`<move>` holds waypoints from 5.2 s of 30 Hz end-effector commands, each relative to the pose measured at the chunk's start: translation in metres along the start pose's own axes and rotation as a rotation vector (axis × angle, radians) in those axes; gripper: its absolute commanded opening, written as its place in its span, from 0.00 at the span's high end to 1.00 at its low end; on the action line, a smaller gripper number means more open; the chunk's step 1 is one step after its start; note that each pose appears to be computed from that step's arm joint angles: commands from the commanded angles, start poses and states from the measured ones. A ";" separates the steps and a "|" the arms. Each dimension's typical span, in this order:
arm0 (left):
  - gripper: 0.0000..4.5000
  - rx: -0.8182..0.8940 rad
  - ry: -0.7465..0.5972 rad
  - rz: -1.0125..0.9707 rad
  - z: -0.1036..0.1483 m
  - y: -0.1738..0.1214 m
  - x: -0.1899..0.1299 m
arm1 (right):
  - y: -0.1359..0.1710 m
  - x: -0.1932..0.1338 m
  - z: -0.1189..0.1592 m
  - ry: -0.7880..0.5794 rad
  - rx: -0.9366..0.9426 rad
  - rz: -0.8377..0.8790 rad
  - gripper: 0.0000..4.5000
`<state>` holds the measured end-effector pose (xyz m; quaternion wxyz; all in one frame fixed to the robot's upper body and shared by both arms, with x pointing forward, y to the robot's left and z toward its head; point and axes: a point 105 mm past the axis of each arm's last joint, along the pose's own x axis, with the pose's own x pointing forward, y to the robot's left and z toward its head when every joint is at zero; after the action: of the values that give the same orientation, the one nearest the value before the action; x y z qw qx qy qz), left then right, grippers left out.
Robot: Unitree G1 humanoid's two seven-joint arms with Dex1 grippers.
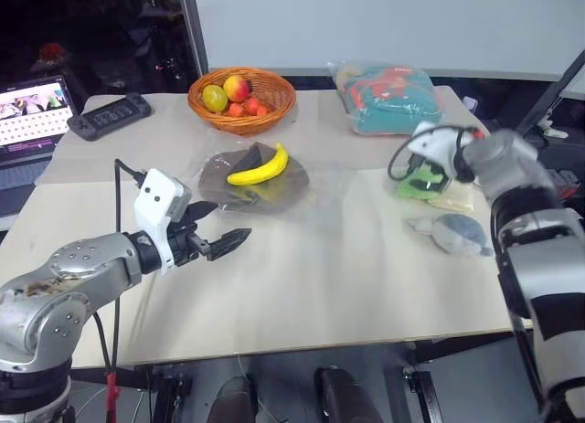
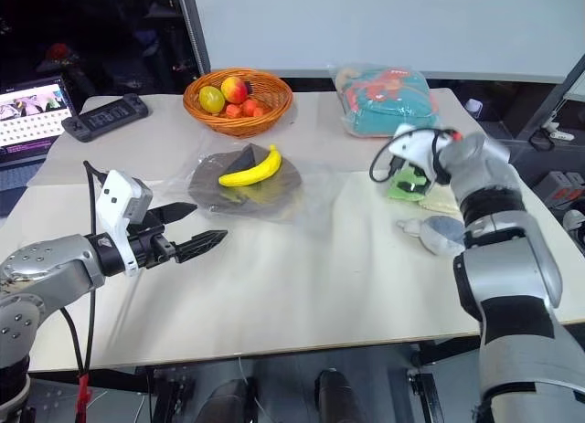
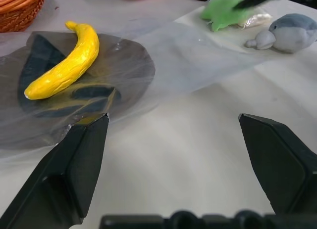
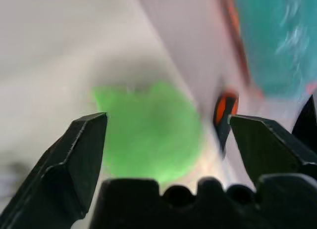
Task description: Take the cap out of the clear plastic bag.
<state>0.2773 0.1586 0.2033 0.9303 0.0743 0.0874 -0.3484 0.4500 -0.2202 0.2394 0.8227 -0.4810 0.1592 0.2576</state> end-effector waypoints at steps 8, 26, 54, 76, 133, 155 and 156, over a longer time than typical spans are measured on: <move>0.00 0.033 -0.066 0.053 0.014 0.008 0.001 | 0.022 0.003 0.140 -0.566 0.056 0.079 0.02; 0.00 -0.036 -0.082 0.278 0.005 0.026 -0.015 | 0.104 0.067 0.221 -0.553 -0.247 -0.071 0.02; 0.00 -0.085 -0.161 0.297 0.019 0.094 0.049 | 0.106 0.033 0.108 -0.614 0.641 0.326 0.02; 0.00 0.143 -0.034 0.217 0.018 0.126 0.149 | 0.137 0.019 0.119 -0.629 0.673 0.250 0.02; 0.00 0.468 -0.209 -0.119 0.023 0.081 0.066 | 0.124 -0.008 0.120 -0.613 0.669 0.158 0.00; 0.00 1.282 0.175 -0.056 -0.031 0.097 0.127 | 0.110 -0.016 0.122 -0.654 0.664 0.085 0.00; 0.00 1.285 0.185 -0.038 -0.032 0.098 0.132 | 0.110 -0.017 0.121 -0.652 0.666 0.079 0.00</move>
<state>0.4310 0.1566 0.1442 0.6819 0.6352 -0.0422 -0.3602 0.3795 -0.0725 0.2122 0.9281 -0.0797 0.0137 0.3634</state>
